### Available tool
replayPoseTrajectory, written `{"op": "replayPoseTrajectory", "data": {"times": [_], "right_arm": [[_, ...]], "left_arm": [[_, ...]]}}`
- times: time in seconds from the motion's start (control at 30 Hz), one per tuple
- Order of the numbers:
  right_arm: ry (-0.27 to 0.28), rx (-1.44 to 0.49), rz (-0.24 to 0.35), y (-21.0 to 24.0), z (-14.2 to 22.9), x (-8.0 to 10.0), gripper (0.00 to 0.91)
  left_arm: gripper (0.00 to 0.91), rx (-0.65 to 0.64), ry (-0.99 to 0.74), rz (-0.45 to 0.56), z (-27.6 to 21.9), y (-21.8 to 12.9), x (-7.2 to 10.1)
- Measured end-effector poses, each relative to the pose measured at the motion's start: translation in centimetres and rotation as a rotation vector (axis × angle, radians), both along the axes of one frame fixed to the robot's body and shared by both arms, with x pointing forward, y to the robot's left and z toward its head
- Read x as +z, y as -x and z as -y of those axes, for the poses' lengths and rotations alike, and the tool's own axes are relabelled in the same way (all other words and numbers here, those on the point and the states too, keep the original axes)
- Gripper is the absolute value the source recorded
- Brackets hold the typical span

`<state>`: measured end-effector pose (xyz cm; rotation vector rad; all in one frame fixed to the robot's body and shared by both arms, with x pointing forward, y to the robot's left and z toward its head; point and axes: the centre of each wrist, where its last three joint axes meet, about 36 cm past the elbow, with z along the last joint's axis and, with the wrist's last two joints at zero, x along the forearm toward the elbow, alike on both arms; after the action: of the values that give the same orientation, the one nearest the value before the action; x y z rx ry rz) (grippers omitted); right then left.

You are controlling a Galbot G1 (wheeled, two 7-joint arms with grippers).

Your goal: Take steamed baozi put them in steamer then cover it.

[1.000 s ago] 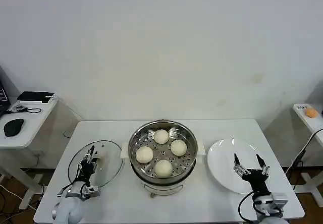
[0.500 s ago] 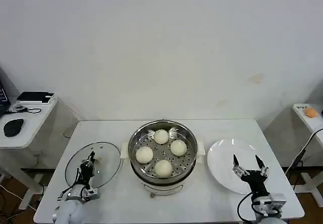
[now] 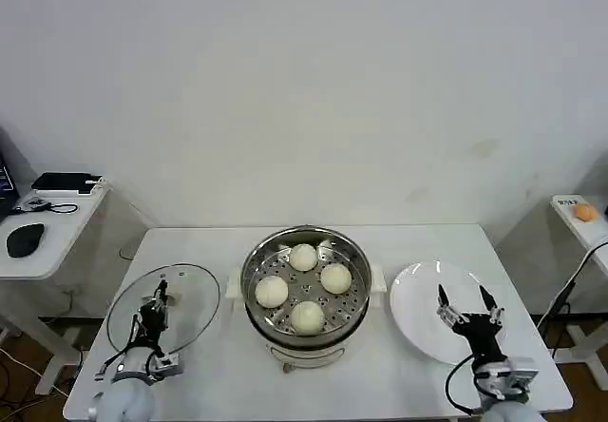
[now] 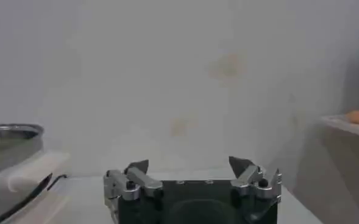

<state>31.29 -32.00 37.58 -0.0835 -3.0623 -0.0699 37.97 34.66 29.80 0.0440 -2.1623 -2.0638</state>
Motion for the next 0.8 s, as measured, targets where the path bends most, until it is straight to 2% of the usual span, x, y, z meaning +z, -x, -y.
{"op": "replayPoseTrajectory", "data": {"times": [0.33, 0.8], "right_arm": [[0.006, 0.013, 0.019, -0.9, 0.2, 0.0, 0.907], [0.012, 0.019, 0.02, -0.7, -0.3, -0.4, 0.907]], "left_arm": [[0.0, 0.041, -0.065, 0.053, 2.4, 2.5, 4.8], [0.0, 0.157, -0.17, 0.269, 7.2, 3.2, 11.8]]}}
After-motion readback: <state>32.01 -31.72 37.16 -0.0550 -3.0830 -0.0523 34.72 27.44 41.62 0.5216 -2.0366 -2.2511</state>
